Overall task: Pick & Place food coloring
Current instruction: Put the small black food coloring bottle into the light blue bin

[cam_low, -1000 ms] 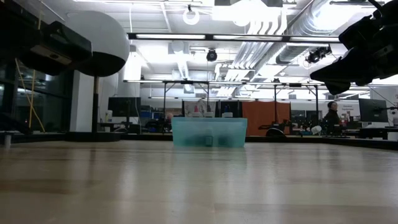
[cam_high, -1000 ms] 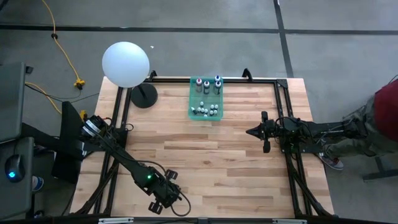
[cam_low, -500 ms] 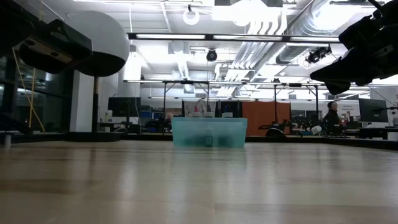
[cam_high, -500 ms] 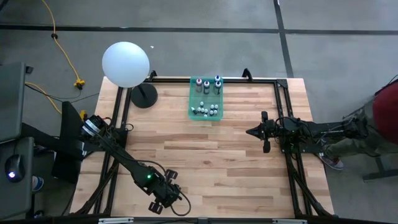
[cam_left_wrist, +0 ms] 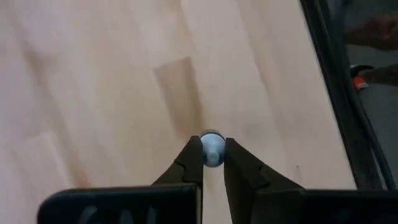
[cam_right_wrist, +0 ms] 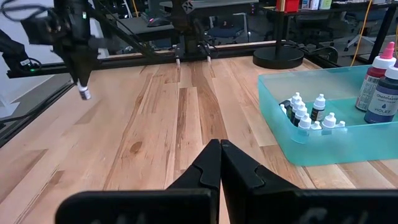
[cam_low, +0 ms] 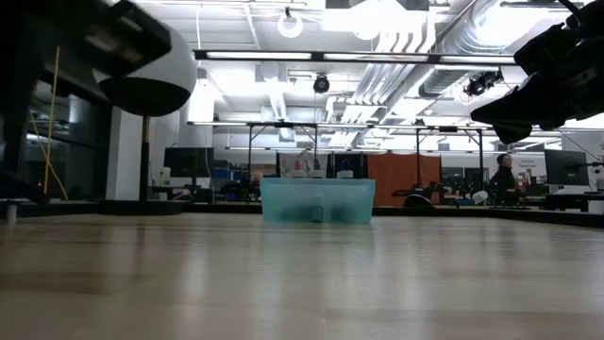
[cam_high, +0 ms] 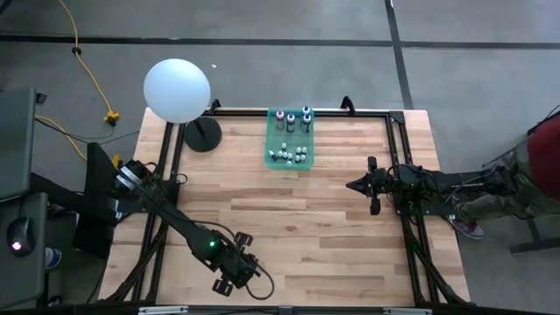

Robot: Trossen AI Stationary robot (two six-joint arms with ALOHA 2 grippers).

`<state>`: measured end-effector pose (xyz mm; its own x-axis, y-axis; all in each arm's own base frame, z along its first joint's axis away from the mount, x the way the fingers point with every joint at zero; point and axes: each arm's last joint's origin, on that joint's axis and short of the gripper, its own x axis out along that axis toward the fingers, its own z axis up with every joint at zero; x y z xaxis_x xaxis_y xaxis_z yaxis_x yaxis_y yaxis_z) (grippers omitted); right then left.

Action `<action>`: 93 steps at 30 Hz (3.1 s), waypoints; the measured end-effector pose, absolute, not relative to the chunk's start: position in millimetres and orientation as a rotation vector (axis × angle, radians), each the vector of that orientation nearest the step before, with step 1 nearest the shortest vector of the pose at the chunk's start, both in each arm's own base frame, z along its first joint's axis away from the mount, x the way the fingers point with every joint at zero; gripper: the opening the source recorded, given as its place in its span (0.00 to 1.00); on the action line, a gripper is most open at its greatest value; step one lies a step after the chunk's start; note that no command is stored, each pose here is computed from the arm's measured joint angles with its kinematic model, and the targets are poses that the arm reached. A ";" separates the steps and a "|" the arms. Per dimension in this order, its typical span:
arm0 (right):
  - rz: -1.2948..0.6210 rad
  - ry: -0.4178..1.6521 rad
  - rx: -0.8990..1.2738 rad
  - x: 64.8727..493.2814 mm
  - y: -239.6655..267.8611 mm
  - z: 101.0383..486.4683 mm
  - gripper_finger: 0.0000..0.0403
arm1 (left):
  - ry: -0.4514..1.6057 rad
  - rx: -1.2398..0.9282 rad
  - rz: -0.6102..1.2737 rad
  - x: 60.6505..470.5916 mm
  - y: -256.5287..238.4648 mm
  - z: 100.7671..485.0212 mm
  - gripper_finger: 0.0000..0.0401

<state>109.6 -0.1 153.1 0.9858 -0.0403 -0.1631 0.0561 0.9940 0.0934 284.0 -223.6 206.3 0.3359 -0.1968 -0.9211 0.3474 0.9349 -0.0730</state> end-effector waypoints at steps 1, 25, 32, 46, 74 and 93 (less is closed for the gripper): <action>-0.048 0.162 0.098 109.6 -0.1 153.0 0.00 | 1.179 0.150 -0.345 284.4 -221.2 211.2 0.05; -0.049 0.162 0.098 109.6 -0.1 153.1 0.00 | 0.857 -0.012 -0.121 315.3 -122.6 322.3 0.05; -0.048 0.162 0.098 109.6 -0.1 153.1 0.00 | 0.751 -0.101 -0.002 333.0 -78.6 332.4 0.07; -0.048 0.162 0.098 109.6 -0.1 153.0 0.00 | 0.583 -0.201 0.419 349.9 32.3 340.1 0.07; -0.049 0.162 0.098 109.6 -0.1 153.1 0.00 | 0.898 -0.317 0.648 429.9 141.5 273.6 0.07; -0.049 0.162 0.098 109.6 -0.1 153.1 0.00 | 1.002 -0.400 0.695 431.0 147.8 224.4 0.07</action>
